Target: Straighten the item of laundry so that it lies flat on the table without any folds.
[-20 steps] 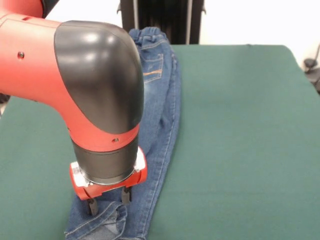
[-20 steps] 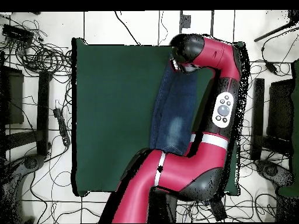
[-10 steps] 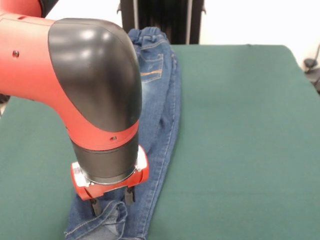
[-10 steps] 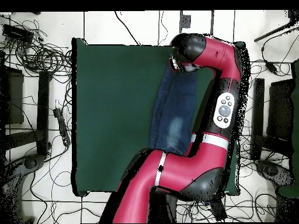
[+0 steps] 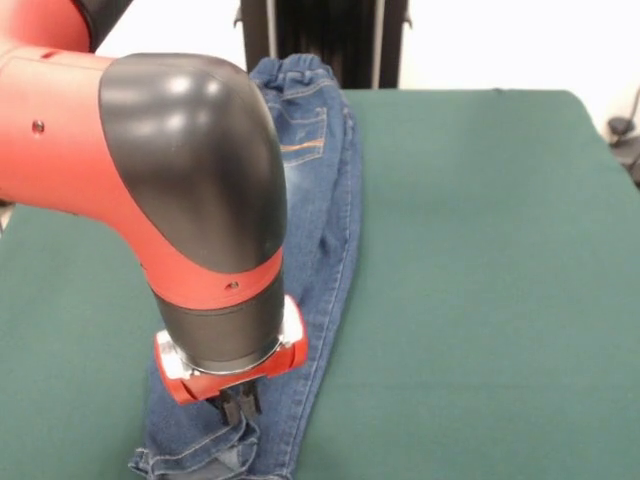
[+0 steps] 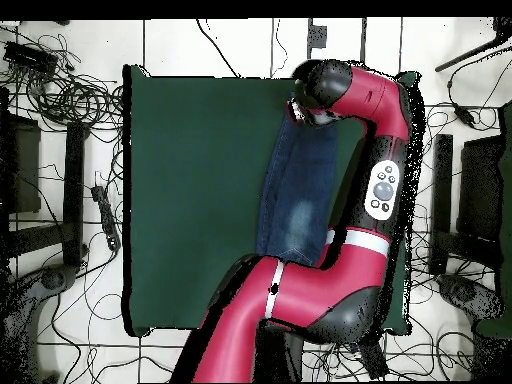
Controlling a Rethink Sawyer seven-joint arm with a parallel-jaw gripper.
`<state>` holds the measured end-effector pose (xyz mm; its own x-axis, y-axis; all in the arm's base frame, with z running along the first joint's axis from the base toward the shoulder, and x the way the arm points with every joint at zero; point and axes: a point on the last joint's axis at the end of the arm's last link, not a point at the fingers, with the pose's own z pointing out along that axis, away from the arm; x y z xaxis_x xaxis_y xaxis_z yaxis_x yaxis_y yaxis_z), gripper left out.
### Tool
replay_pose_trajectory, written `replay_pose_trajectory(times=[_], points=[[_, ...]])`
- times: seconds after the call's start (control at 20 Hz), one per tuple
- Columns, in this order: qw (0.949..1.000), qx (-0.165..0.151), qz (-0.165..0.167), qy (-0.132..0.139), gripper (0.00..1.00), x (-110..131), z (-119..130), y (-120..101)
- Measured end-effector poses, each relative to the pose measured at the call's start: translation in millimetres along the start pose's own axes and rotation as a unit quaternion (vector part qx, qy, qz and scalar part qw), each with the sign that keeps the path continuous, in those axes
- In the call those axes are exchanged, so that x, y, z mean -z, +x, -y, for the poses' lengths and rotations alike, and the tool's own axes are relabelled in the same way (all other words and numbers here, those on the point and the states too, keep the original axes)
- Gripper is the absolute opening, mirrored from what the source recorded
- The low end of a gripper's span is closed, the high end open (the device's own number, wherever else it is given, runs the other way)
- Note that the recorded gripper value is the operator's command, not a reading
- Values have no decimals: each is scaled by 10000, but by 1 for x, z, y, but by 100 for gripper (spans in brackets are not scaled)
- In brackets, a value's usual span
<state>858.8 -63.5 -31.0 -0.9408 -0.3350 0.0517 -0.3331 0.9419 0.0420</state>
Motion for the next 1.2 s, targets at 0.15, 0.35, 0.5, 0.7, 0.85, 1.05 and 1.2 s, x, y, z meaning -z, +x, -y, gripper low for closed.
replay_pose_trajectory(times=[0.15, 0.35, 0.5, 0.7, 0.85, 1.05, 1.2], points=[[10000, -9, -25, -56, 0, -7, -2, 2], [9999, -20, -29, -103, 0, -11, -4, 3], [9999, -32, -4, -135, 0, -10, -5, 2], [9999, -45, 89, -116, 0, -9, -4, -1], [9997, -59, 234, -63, 0, -8, -2, -5], [9992, -78, 403, 1, 0, -7, 0, -10], [9983, -83, 561, 111, 0, -6, 3, -14]])
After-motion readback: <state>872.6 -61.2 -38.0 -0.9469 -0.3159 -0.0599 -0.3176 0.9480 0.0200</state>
